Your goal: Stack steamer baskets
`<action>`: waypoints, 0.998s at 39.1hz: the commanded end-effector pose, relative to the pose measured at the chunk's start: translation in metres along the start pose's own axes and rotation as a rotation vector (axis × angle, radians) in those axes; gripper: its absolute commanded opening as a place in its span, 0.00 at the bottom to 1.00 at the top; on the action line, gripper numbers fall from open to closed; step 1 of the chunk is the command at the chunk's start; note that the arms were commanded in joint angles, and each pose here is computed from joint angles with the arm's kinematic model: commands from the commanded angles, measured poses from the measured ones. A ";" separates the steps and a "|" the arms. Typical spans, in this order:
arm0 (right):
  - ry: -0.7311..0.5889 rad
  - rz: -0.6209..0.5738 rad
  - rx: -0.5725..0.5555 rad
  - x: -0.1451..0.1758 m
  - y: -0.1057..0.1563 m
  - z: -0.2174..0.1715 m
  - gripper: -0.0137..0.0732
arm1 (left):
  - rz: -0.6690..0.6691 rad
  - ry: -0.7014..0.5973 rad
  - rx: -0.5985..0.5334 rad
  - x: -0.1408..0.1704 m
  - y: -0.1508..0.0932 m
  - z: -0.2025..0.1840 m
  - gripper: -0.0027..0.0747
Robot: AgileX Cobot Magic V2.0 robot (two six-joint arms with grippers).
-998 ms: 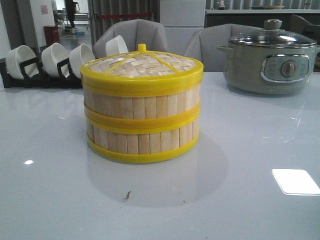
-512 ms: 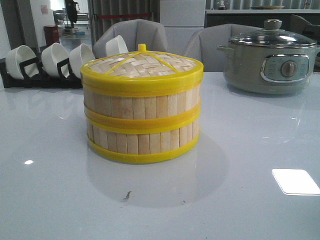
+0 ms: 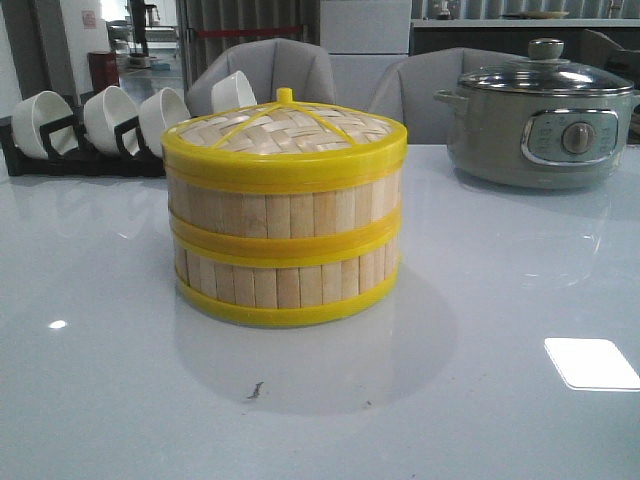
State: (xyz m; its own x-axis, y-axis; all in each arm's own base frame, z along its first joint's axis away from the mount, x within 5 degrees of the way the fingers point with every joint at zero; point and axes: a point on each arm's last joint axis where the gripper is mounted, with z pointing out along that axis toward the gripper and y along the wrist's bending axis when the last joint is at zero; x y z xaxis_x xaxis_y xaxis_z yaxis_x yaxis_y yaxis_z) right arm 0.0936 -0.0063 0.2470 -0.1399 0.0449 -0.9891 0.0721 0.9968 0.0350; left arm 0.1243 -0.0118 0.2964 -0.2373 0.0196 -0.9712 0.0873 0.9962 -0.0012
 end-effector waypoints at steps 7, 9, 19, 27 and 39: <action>-0.112 -0.008 0.003 -0.018 0.000 -0.001 0.19 | 0.047 -0.247 0.000 -0.011 0.000 -0.035 0.15; -0.112 -0.008 0.003 -0.018 0.000 -0.001 0.19 | 0.046 -0.257 0.000 -0.003 0.000 -0.040 0.15; -0.112 -0.008 0.003 -0.018 0.000 -0.001 0.19 | 0.020 -0.276 0.009 0.041 0.000 -0.048 0.15; -0.112 -0.008 0.003 -0.018 0.000 -0.001 0.19 | 0.016 -0.277 0.011 0.068 0.000 -0.049 0.15; -0.112 -0.008 0.003 -0.018 0.000 -0.001 0.19 | 0.015 -0.340 0.010 0.085 0.001 -0.055 0.15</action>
State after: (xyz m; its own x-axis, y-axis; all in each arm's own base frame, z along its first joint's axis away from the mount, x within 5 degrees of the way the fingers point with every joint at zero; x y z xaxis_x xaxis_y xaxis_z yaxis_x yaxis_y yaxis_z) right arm 0.0936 -0.0063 0.2470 -0.1399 0.0449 -0.9891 0.0721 0.9968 0.0350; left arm 0.0545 -0.0038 0.2104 -0.0374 0.0255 -0.9990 0.0871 0.9960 0.0222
